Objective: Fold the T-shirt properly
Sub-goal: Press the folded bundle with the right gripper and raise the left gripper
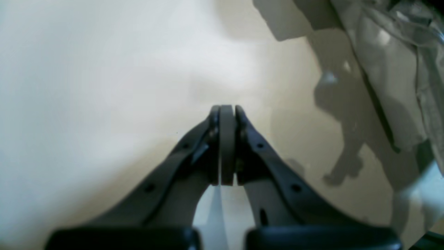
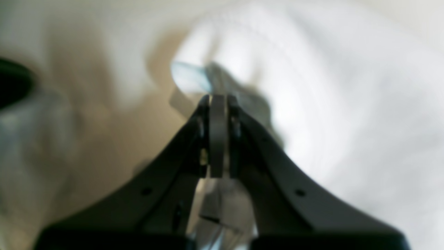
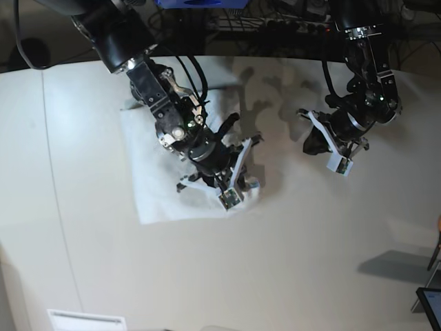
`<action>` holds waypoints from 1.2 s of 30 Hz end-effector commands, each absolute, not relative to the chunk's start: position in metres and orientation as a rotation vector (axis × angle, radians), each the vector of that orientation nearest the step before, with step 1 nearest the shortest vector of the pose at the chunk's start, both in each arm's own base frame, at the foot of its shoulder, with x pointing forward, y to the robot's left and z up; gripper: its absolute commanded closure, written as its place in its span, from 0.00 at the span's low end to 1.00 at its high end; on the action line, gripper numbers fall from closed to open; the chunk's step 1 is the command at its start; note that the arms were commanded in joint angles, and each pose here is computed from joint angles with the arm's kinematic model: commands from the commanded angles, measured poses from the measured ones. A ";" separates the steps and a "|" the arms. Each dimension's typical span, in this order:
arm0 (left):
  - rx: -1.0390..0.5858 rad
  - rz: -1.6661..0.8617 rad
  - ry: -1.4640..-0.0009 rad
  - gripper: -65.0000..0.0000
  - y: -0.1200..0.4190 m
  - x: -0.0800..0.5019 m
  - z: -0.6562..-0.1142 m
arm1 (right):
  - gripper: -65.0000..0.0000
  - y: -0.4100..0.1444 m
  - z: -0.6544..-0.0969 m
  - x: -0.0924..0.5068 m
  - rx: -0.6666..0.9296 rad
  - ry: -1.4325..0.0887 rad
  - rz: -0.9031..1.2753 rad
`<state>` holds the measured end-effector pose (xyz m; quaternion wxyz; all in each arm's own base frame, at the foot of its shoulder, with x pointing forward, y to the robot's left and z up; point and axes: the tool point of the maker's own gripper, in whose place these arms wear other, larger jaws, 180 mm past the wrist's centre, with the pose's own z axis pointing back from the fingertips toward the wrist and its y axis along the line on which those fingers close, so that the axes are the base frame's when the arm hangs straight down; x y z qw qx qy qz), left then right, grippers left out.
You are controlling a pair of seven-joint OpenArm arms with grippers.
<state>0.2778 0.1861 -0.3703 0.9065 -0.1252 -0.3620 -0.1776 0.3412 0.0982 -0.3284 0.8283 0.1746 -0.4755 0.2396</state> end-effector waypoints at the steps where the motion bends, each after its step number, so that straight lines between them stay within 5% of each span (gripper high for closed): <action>1: -0.259 -0.377 -0.795 1.00 0.187 0.286 -0.358 | 0.97 0.102 -0.289 0.351 0.403 -1.126 0.511; 7: -0.261 -0.375 -0.789 1.00 0.187 0.283 -0.360 | 0.97 0.091 -0.240 0.341 0.404 -1.190 0.522; 24: -0.269 -0.370 -0.751 1.00 0.185 0.268 -0.370 | 0.97 0.076 -0.367 0.391 0.303 -0.987 0.582; 36: -0.261 -0.375 -0.730 1.00 0.187 0.261 -0.375 | 0.97 0.060 -0.318 0.336 0.352 -1.110 0.606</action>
